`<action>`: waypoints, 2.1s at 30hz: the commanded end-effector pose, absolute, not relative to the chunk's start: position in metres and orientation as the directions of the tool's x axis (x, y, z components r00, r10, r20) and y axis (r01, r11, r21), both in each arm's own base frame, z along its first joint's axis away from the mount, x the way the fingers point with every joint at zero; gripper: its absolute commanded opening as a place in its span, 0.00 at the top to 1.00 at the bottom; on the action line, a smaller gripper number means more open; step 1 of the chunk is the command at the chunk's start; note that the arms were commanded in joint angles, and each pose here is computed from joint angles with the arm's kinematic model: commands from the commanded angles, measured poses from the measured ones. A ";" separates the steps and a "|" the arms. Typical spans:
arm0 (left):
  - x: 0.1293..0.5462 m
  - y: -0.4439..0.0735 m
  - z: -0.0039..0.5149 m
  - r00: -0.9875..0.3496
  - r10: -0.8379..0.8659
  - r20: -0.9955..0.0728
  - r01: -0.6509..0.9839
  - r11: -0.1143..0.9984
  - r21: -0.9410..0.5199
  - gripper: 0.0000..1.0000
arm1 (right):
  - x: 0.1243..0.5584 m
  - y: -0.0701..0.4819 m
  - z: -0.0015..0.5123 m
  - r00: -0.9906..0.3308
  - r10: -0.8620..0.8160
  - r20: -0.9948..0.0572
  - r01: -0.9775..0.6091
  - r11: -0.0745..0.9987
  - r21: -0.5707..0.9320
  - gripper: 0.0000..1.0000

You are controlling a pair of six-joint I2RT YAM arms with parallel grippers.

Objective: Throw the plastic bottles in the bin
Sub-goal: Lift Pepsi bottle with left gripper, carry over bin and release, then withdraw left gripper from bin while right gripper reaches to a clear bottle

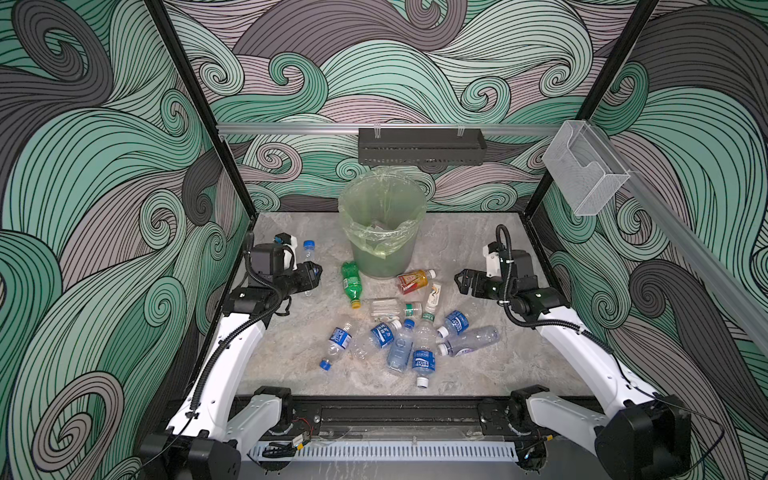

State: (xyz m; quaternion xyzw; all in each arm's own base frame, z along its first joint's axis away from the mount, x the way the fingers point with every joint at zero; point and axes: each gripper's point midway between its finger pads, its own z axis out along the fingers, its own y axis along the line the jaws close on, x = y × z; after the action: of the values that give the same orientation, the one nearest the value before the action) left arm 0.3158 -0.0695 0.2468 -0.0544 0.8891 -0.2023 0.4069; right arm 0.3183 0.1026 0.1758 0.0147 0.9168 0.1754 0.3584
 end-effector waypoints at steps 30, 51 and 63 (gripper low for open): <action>0.381 -0.132 0.361 -0.551 -0.113 -0.827 0.309 0.893 -0.328 0.04 | 0.291 0.112 0.173 -0.812 0.170 -0.559 -0.092 0.907 0.410 0.00; 0.278 -0.051 0.240 -0.676 -0.070 -0.733 0.043 0.990 -0.134 0.02 | 0.218 0.077 0.132 -0.919 0.271 -0.285 0.186 0.938 0.291 0.13; 0.288 -0.046 0.232 -0.682 -0.052 -0.730 0.025 0.995 -0.094 0.02 | 0.197 0.079 0.088 -0.915 0.356 -0.187 0.288 0.905 0.312 0.16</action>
State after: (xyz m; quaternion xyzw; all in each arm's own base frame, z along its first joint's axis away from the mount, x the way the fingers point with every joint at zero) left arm 0.2836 -0.0512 0.2308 -0.0034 0.9178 -0.0619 0.3922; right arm 0.1969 0.0782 0.0959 0.1427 0.9724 0.1370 0.1237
